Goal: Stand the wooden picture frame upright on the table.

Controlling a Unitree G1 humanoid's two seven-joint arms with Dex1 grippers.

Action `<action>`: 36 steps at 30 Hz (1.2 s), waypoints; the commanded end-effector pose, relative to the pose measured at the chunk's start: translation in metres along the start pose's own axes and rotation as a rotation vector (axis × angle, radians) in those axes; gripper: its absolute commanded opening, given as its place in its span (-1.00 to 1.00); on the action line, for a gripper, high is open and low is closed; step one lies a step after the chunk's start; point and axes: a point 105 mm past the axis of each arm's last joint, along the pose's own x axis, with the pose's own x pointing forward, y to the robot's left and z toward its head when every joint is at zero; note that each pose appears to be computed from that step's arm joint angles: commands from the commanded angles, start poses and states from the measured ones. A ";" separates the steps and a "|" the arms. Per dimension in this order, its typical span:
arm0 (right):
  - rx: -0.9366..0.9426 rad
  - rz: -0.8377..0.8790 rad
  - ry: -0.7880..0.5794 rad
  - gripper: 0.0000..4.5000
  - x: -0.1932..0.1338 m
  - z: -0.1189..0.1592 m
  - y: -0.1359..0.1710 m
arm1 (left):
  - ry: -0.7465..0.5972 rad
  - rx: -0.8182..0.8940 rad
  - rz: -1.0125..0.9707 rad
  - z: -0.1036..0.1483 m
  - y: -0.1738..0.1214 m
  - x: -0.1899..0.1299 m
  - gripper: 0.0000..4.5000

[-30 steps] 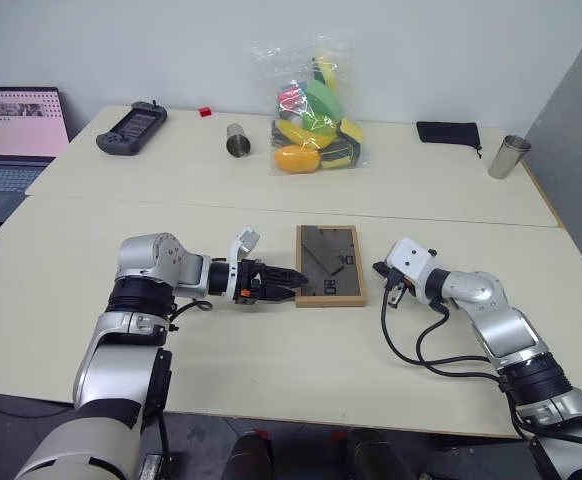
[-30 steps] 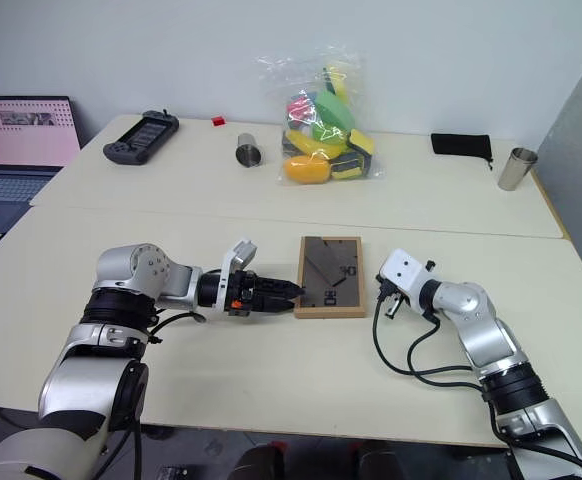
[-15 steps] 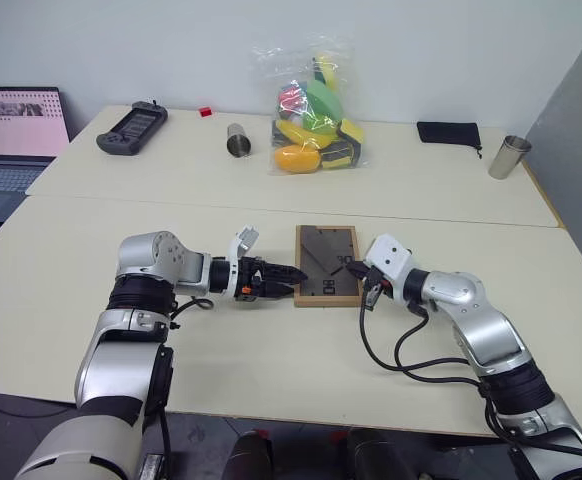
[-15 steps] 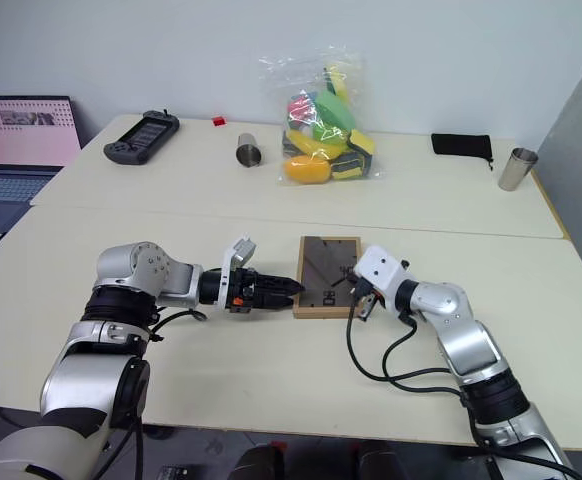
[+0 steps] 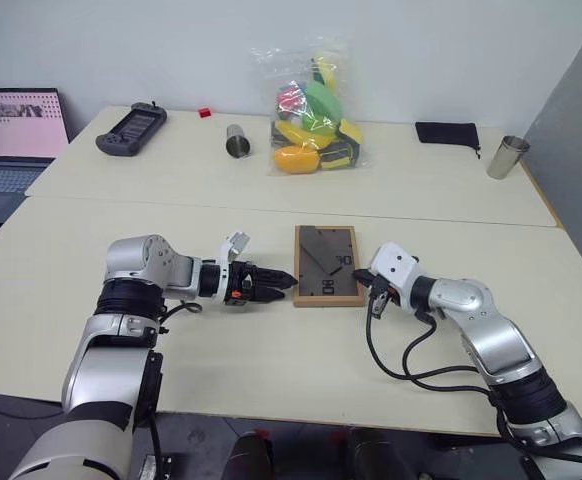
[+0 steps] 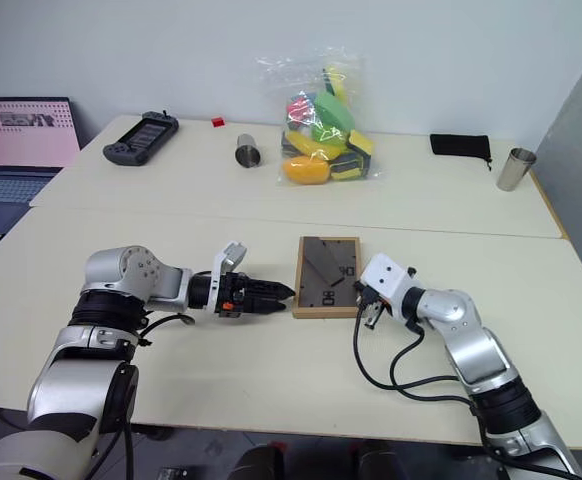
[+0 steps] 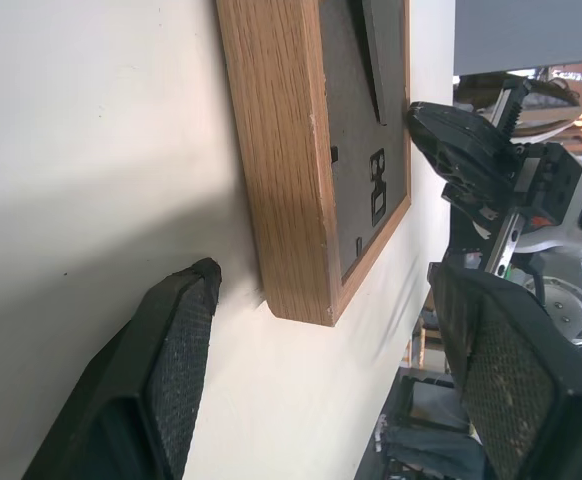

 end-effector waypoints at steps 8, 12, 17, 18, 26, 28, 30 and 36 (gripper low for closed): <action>-0.062 -0.065 -0.011 -1.00 -0.011 0.005 -0.021 | 0.042 0.089 0.135 0.010 0.003 0.013 0.58; -0.027 -0.046 -0.014 -1.00 -0.003 0.004 -0.012 | 0.036 0.092 0.127 0.012 0.002 0.018 0.58; 0.003 -0.013 -0.069 -1.00 0.008 0.019 0.006 | 0.029 0.089 0.114 0.014 0.000 0.021 0.58; 0.011 -0.007 -0.088 -1.00 0.010 0.025 0.010 | 0.029 0.088 0.112 0.014 0.000 0.022 0.58; 0.020 -0.009 -0.138 -1.00 0.017 0.046 0.015 | 0.028 0.074 0.102 0.012 0.001 0.022 0.58; 0.002 -0.013 -0.120 -1.00 0.013 0.041 0.011 | 0.027 0.072 0.102 0.013 0.001 0.021 0.58; -0.032 -0.031 -0.057 -1.00 0.002 0.023 -0.002 | 0.033 0.073 0.103 0.011 0.001 0.020 0.58; -0.057 -0.031 0.062 -1.00 -0.016 -0.019 -0.012 | 0.018 0.081 0.100 0.015 -0.001 0.019 0.58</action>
